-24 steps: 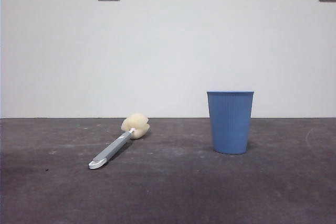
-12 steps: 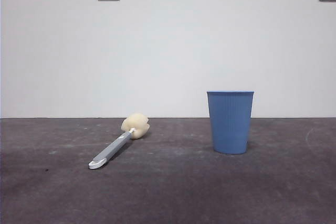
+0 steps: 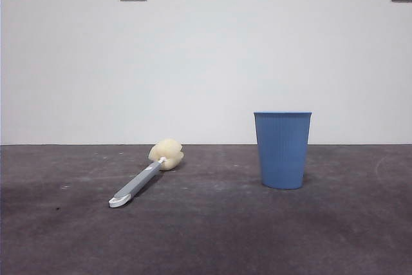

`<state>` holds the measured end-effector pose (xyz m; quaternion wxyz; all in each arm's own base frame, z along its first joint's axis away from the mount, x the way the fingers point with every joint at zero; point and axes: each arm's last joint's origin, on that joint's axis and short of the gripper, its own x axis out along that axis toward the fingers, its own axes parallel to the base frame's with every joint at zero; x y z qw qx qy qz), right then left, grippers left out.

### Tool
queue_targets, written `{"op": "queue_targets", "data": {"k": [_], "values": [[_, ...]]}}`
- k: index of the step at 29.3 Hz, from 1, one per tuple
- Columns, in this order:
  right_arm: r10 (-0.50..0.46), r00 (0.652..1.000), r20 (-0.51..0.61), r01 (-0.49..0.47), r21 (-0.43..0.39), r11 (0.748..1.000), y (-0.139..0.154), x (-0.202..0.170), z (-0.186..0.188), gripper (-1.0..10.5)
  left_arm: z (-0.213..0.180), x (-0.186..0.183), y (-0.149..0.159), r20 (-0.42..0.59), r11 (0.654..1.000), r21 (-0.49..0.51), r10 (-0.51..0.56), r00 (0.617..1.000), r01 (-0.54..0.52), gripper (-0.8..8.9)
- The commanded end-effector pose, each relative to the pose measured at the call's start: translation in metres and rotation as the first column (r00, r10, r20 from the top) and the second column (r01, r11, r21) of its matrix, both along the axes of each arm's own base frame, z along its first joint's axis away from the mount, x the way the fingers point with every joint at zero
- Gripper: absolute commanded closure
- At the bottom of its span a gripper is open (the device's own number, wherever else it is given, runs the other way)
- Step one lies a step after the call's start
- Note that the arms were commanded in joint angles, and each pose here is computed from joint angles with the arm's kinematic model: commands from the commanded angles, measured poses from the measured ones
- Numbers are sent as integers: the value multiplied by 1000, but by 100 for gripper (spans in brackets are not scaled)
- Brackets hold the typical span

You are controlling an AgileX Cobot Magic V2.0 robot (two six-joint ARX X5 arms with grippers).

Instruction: Pick up the cup brush,pick up the cup,insert the brush into the cup,clean the cup,put the cup brush back,put the cup back to the fixed position on the table

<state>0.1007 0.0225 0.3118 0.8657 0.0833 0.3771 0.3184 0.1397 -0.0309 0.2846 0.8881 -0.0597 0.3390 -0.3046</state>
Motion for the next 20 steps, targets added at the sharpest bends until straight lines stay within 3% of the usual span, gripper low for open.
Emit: {"op": "queue_targets", "data": {"k": [1, 7, 14, 20], "values": [[-1, 1000, 9, 1, 2, 1000, 0, 0, 1, 204, -5, 13, -12, -30, 1000, 27, 9, 1000, -8, 273], [-6, 1000, 2, 6, 6, 1000, 0, 1, 1, 204, -26, 46, -49, -63, 986, 146, 95, 994, -85, 274], [-10, 1000, -3, 10, 9, 1000, 0, 1, 1, 231, -65, 110, -108, -151, 917, 386, 170, 974, -100, 275], [-11, 1000, -4, 11, 11, 1000, 0, 1, 1, 231, -94, 146, -138, -198, 901, 423, 195, 961, -96, 280]]}}
